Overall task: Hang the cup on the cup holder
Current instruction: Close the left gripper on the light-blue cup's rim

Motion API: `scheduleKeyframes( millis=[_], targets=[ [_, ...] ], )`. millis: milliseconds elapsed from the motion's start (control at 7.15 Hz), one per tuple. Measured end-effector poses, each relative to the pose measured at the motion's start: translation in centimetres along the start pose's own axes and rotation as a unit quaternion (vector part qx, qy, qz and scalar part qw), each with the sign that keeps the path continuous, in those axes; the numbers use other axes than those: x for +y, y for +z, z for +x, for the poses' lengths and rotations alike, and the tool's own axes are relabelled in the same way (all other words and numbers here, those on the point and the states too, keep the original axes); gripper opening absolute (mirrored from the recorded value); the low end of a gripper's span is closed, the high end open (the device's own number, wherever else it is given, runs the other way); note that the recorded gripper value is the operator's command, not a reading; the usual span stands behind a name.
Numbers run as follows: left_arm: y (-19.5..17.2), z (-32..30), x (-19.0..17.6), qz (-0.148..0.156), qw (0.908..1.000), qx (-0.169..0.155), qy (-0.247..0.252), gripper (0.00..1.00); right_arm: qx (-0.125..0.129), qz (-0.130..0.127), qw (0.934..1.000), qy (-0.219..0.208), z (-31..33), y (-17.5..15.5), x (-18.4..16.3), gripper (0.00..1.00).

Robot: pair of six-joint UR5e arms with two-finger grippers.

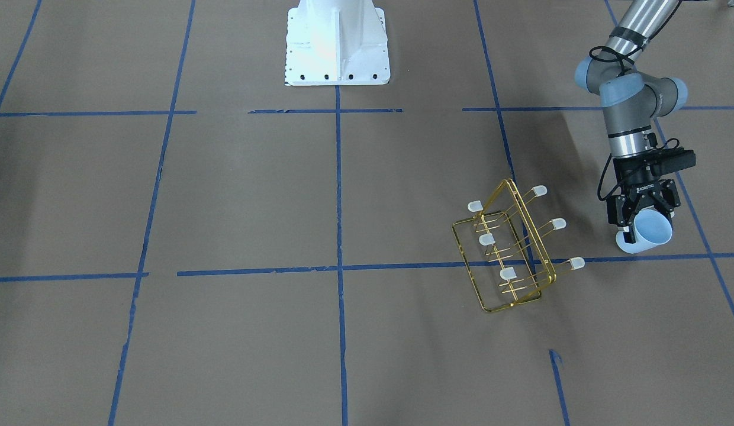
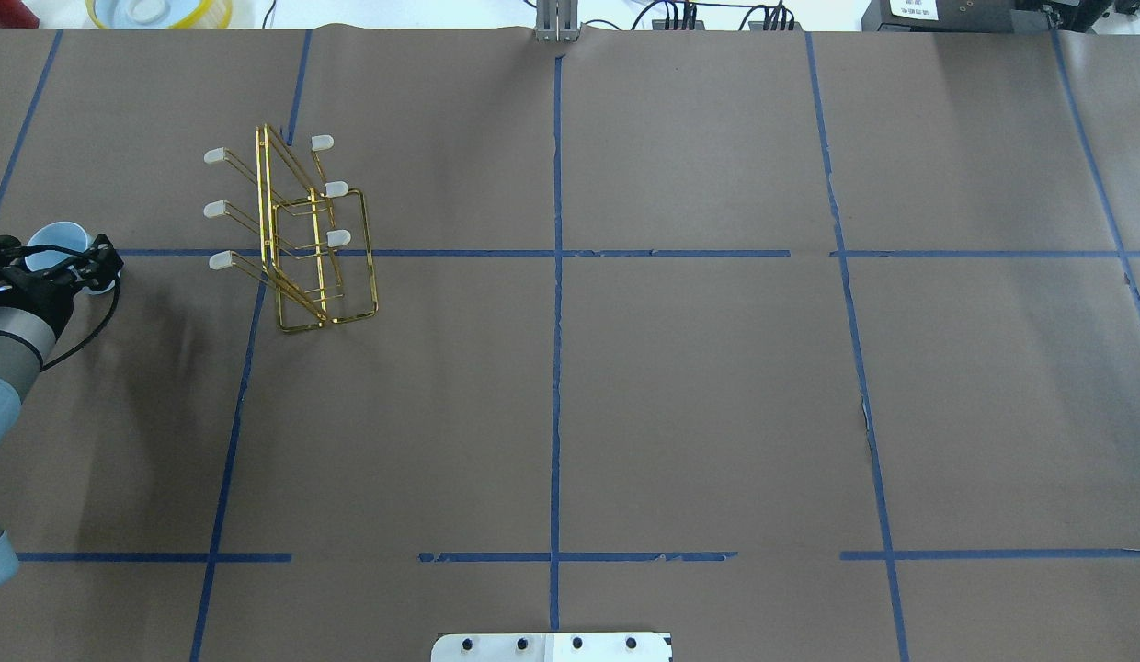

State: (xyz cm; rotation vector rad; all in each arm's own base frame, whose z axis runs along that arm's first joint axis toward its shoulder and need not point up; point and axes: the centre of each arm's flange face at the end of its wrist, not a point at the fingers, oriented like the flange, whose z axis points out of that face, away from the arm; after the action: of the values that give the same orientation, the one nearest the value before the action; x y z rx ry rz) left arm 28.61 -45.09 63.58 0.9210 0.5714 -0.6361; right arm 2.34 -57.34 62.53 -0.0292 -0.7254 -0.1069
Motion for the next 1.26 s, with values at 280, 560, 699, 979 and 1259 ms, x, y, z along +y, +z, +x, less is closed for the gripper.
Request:
scheduleKeyframes(
  millis=[280,560,699,979,1259],
  targets=[
    [1.4,0.5,-0.2,-0.002,1.0000,0.001,0.003,1.00,0.000,0.000,1.0000,0.000,0.0,0.0,0.0,1.00],
    [2.2,0.7,0.1,-0.002,1.0000,-0.003,0.006,1.00,0.000,0.000,1.0000,0.000,0.0,0.0,0.0,1.00],
    [2.3,0.5,0.4,-0.002,0.9999,-0.005,0.008,1.00,0.000,0.000,1.0000,0.000,0.0,0.0,0.0,1.00],
    [2.5,0.2,0.8,-0.006,0.9999,-0.007,0.012,0.99,0.000,0.000,1.0000,0.000,0.0,0.0,0.0,1.00],
    [2.3,0.3,1.4,-0.011,0.9999,-0.005,0.012,0.98,0.000,0.000,1.0000,0.000,0.0,0.0,0.0,1.00]
  ],
)
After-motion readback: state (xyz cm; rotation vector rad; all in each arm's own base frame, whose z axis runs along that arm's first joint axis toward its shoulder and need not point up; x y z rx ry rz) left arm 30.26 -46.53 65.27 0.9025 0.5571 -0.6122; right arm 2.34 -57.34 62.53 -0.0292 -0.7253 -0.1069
